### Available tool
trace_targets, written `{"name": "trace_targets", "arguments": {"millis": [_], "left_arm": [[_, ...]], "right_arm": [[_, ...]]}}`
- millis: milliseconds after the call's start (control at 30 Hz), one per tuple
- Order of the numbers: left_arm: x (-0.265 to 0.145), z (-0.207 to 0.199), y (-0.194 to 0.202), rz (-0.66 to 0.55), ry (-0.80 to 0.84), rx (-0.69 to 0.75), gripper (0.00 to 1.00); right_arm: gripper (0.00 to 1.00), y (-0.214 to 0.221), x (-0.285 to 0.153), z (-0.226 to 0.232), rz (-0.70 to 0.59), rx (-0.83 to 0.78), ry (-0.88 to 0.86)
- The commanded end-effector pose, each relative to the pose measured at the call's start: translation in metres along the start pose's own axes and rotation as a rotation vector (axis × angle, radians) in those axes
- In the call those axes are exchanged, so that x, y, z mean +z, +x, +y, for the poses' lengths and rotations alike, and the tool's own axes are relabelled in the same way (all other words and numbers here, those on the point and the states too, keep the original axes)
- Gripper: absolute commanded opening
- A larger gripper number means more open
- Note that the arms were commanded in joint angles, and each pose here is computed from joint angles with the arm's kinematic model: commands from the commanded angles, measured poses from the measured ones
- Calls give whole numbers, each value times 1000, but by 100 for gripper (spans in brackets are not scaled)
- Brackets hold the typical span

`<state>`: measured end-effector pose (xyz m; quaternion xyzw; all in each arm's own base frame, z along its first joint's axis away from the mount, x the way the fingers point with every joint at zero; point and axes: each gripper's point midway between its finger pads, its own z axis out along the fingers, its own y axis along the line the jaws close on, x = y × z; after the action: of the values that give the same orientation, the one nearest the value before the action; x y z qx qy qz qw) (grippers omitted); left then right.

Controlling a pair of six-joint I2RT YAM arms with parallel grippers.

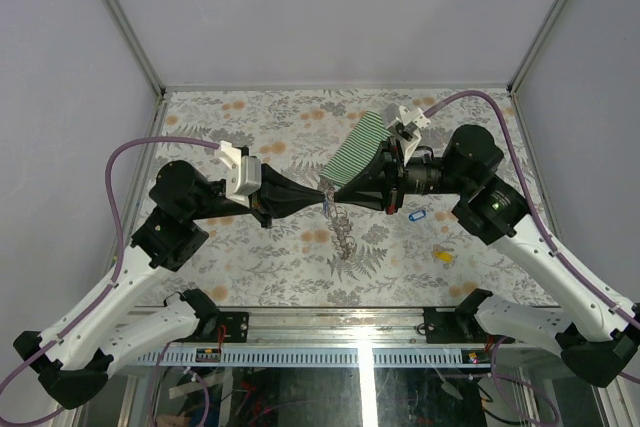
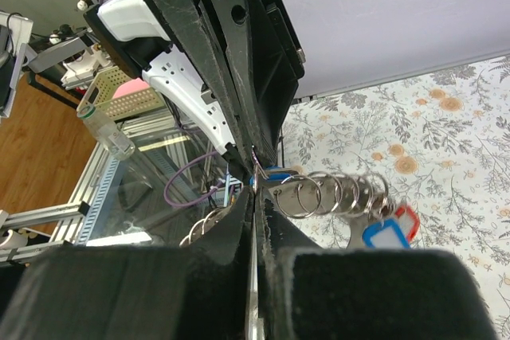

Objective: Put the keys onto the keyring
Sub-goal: Insert the key onto the keyring.

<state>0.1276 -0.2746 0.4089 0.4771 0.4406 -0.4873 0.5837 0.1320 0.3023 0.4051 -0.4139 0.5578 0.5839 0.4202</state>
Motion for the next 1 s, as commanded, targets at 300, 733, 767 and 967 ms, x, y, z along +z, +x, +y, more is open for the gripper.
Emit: {"name": "trace_targets", "arguments": {"millis": [300, 733, 767, 967], "left_arm": [[1, -9, -22, -47, 56, 29, 0], [2, -10, -20, -42, 69, 20, 0], [3, -10, -20, -41, 71, 20, 0], [3, -10, -19, -38, 73, 16, 0]], "right_arm": [[0, -48, -8, 13, -182, -121, 24], [0, -56, -11, 8, -234, -118, 65], [0, -56, -10, 7, -236, -115, 67], [0, -56, -9, 6, -243, -108, 66]]}}
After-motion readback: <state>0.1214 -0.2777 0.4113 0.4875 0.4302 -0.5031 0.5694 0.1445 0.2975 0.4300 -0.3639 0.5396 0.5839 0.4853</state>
